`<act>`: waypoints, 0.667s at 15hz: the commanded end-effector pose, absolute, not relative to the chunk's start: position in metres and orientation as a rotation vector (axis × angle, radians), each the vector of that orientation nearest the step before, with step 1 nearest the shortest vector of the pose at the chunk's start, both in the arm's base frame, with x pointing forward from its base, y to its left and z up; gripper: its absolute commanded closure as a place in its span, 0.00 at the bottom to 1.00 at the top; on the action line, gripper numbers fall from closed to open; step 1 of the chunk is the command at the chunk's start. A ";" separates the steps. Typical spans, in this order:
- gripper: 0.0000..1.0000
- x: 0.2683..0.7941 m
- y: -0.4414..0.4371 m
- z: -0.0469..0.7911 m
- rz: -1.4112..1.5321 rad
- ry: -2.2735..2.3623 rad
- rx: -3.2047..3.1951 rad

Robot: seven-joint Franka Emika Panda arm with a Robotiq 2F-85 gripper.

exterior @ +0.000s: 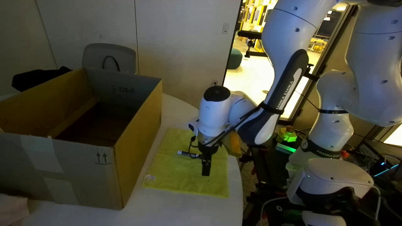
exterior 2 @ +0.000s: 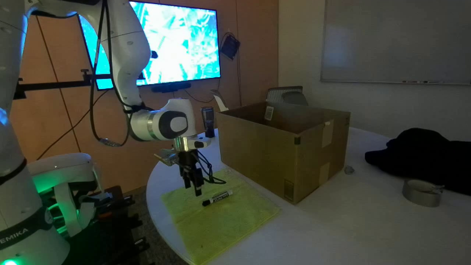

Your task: Put the marker in the towel, fold up the towel and put it in the box

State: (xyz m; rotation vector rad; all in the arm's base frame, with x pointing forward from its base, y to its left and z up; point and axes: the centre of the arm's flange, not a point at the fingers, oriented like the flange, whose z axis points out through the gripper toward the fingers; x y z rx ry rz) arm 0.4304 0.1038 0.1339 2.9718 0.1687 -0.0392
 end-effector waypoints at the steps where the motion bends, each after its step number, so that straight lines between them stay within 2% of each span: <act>1: 0.00 0.400 0.123 0.130 -0.005 0.364 3.046; 10: 0.00 0.379 0.153 0.106 -0.130 0.616 3.065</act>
